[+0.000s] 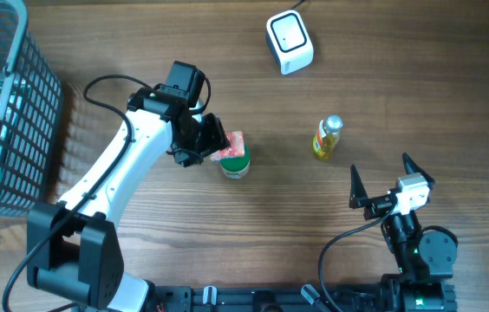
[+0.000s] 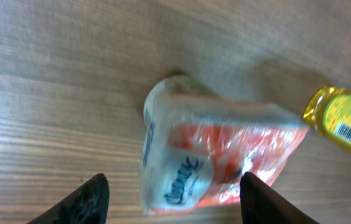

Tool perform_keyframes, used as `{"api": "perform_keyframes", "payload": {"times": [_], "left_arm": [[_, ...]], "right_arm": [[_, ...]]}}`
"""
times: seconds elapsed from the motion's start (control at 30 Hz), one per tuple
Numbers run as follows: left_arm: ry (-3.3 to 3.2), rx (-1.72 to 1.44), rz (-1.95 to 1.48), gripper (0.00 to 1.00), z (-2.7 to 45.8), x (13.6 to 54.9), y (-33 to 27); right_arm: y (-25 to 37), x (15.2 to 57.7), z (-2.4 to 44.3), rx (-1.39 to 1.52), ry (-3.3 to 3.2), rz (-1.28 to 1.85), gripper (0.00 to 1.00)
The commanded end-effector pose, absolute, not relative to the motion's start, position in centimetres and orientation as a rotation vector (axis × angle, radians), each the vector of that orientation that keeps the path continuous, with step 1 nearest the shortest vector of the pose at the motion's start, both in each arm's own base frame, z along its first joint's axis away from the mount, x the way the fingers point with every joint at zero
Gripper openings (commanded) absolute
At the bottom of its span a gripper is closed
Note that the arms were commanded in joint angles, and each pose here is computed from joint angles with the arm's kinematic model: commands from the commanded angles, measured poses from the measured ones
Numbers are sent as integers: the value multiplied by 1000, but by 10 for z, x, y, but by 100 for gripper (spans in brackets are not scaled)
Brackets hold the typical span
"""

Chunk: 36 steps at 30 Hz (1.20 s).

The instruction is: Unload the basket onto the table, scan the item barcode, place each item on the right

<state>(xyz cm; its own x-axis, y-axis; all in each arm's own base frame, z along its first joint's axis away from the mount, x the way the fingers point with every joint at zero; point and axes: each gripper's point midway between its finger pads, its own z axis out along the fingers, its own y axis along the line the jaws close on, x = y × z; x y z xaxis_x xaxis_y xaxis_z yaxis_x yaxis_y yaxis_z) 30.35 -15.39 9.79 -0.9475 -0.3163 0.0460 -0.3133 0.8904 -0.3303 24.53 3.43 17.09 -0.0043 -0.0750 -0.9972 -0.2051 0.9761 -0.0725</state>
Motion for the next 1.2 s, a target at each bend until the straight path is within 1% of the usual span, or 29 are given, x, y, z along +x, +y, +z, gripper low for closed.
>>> {"api": "perform_keyframes", "payload": {"times": [0.0,0.2,0.3,0.33,0.4,0.43,0.47,0.57,0.6,0.67,0.73,0.8,0.97,1.17], "left_arm": [[3067,-428,-587,58,102,300,-158],[2941,-378,-651,59,125,316,-163],[2837,-395,-653,58,153,329,-152],[2798,-413,-634,56,160,335,-145],[2730,-436,-565,39,165,349,-131],[2710,-449,-524,29,165,355,-125],[2697,-459,-479,24,161,361,-120],[2719,-468,-453,24,143,371,-121],[2736,-473,-445,26,134,373,-121],[2763,-482,-432,33,120,376,-122],[2788,-488,-423,36,107,379,-123],[2817,-488,-444,37,95,380,-128],[2869,-485,-519,38,93,369,-137],[3005,-516,-552,37,88,337,-140]], "right_arm": [[31,246,172,-210,1572,90,100],[31,246,172,-210,1572,90,100],[31,246,172,-210,1572,90,100],[31,246,172,-210,1572,90,100],[31,246,172,-210,1572,90,100],[31,246,172,-210,1572,90,100],[31,246,172,-210,1572,90,100],[31,246,172,-210,1572,90,100],[31,246,172,-210,1572,90,100],[31,246,172,-210,1572,90,100],[31,246,172,-210,1572,90,100],[31,246,172,-210,1572,90,100],[31,246,172,-210,1572,90,100],[31,246,172,-210,1572,91,100]]}}
